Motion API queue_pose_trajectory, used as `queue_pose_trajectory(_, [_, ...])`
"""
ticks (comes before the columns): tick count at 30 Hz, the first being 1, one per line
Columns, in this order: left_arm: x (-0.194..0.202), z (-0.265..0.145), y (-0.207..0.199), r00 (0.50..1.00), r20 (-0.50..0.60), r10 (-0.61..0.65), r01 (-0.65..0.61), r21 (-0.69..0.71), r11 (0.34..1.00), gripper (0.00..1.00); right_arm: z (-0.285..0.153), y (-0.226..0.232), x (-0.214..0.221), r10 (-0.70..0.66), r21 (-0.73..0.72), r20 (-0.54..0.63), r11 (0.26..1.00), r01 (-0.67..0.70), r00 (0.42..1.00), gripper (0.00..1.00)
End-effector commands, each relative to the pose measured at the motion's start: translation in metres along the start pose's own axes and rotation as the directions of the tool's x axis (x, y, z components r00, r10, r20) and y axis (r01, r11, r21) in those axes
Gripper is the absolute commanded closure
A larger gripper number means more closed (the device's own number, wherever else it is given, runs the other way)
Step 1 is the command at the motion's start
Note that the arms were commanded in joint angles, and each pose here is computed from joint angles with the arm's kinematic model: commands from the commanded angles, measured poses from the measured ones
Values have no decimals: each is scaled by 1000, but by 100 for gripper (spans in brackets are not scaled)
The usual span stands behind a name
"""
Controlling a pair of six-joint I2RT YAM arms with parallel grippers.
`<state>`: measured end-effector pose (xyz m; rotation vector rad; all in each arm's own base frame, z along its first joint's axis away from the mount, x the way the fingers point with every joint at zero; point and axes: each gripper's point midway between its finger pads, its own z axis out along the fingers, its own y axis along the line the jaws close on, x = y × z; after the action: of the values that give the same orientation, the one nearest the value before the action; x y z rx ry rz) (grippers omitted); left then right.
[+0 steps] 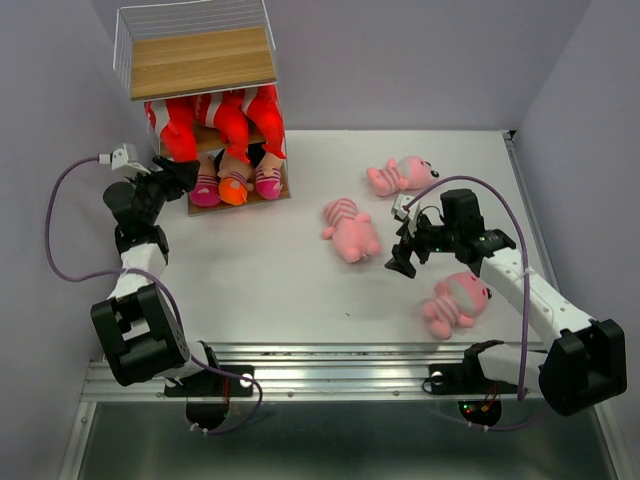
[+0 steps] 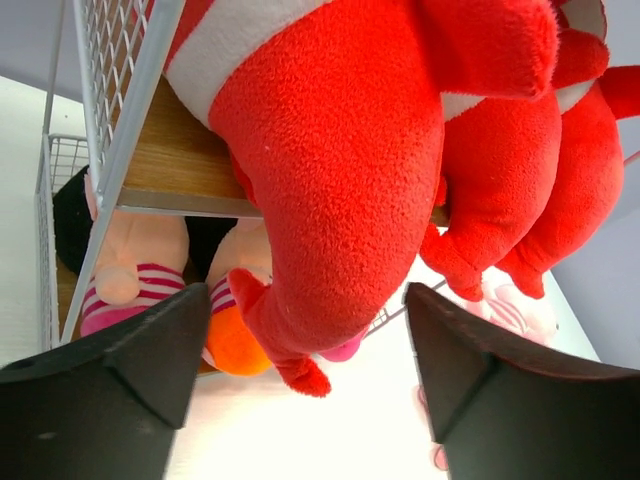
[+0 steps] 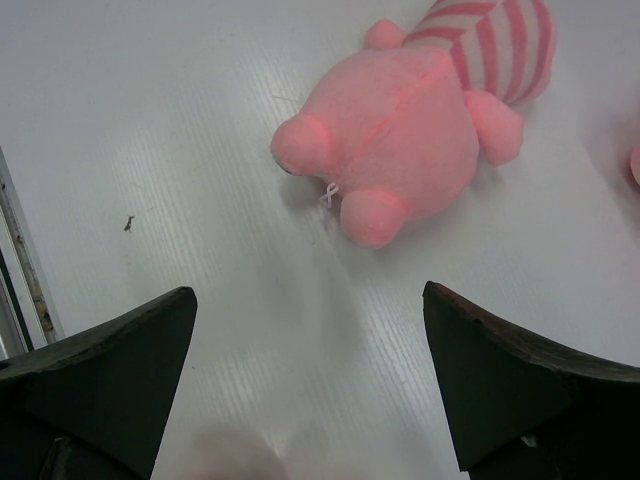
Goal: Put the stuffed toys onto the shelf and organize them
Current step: Place the stuffed toy onto shelf
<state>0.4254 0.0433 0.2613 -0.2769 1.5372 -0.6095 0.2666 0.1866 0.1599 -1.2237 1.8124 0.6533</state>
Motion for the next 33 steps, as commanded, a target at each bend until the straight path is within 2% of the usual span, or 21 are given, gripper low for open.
queue_pose_trajectory(1, [-46, -1, -25, 989, 112, 100, -106, 46, 993, 20, 4, -1, -4, -30, -2, 17, 1000, 30, 999, 0])
queue_pose_trajectory(4, [-51, 3, -26, 990, 113, 85, -91, 54, 994, 35, 4, -2, -4, -29, 0, 16, 1000, 29, 999, 0])
queue_pose_trajectory(5, [-52, 4, -27, 991, 113, 76, -83, 59, 995, 44, 4, -2, -4, -28, -1, 15, 1000, 28, 999, 0])
queue_pose_trajectory(8, [-57, 9, -27, 991, 118, 63, -71, 63, 996, 52, 5, -2, -3, -27, -2, 13, 1000, 27, 1000, 0])
queue_pose_trajectory(11, [-60, 13, -25, 992, 121, 46, -53, 60, 997, 74, 5, -2, -2, -25, -2, 11, 1000, 25, 1000, 0])
queue_pose_trajectory(13, [-64, 15, -26, 991, 128, 42, -50, 58, 997, 80, 5, -2, -3, -26, -3, 12, 1000, 26, 1000, 0])
queue_pose_trajectory(26, [-67, 30, -13, 993, 120, 3, -8, 40, 999, 81, 5, -2, -2, -25, -1, 10, 1000, 25, 1000, 0])
queue_pose_trajectory(33, [-70, 35, -13, 993, 118, -9, 3, 45, 999, 78, 6, -3, -1, -23, -2, 8, 1000, 23, 1000, 0])
